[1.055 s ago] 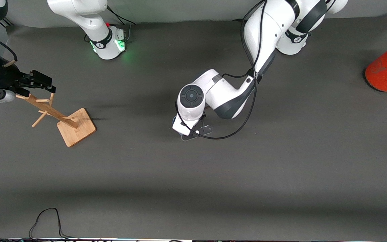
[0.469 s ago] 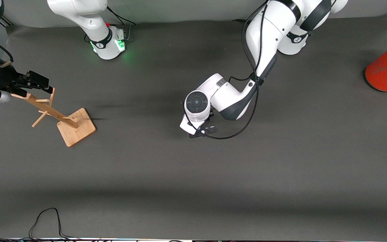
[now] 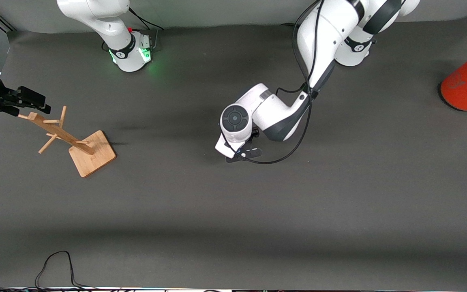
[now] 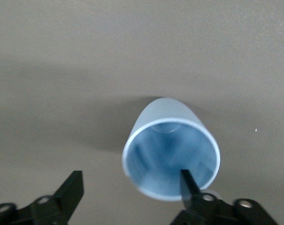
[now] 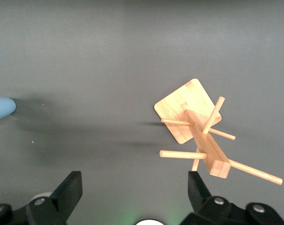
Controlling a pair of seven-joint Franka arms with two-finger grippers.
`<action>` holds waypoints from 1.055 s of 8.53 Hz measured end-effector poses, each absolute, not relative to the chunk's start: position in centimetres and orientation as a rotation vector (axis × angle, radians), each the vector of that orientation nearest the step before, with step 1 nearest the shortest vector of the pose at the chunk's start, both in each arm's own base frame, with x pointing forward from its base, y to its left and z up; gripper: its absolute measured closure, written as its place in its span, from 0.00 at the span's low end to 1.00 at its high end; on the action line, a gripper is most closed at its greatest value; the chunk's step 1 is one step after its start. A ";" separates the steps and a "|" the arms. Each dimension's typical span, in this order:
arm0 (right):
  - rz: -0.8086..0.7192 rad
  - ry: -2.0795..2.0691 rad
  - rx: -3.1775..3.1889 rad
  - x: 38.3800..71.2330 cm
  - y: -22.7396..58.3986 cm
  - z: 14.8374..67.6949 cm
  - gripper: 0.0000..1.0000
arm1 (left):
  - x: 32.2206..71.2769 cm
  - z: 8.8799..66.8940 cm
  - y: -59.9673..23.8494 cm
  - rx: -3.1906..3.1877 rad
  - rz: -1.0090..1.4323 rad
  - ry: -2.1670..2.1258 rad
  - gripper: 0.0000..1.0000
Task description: Rotate and upright cup with both arms
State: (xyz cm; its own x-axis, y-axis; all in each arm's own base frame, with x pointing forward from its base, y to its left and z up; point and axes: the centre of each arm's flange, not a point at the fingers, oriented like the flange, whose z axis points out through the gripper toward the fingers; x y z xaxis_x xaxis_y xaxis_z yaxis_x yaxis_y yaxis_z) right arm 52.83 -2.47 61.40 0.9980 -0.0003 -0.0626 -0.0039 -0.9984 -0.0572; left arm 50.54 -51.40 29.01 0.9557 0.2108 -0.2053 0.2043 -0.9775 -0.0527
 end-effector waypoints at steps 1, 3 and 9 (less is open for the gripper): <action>0.089 0.003 -3.091 52.8 -2.6 61.6 0.00 | 50.5 31.8 -50.8 -3.068 0.318 -0.327 0.00; 0.062 0.005 -3.095 52.9 -2.7 61.9 0.00 | 51.9 38.5 -47.8 -3.062 0.248 -0.395 0.00; 0.025 -0.156 -3.116 52.7 1.8 62.5 0.00 | 62.0 52.2 -18.9 -2.951 0.157 -0.524 0.00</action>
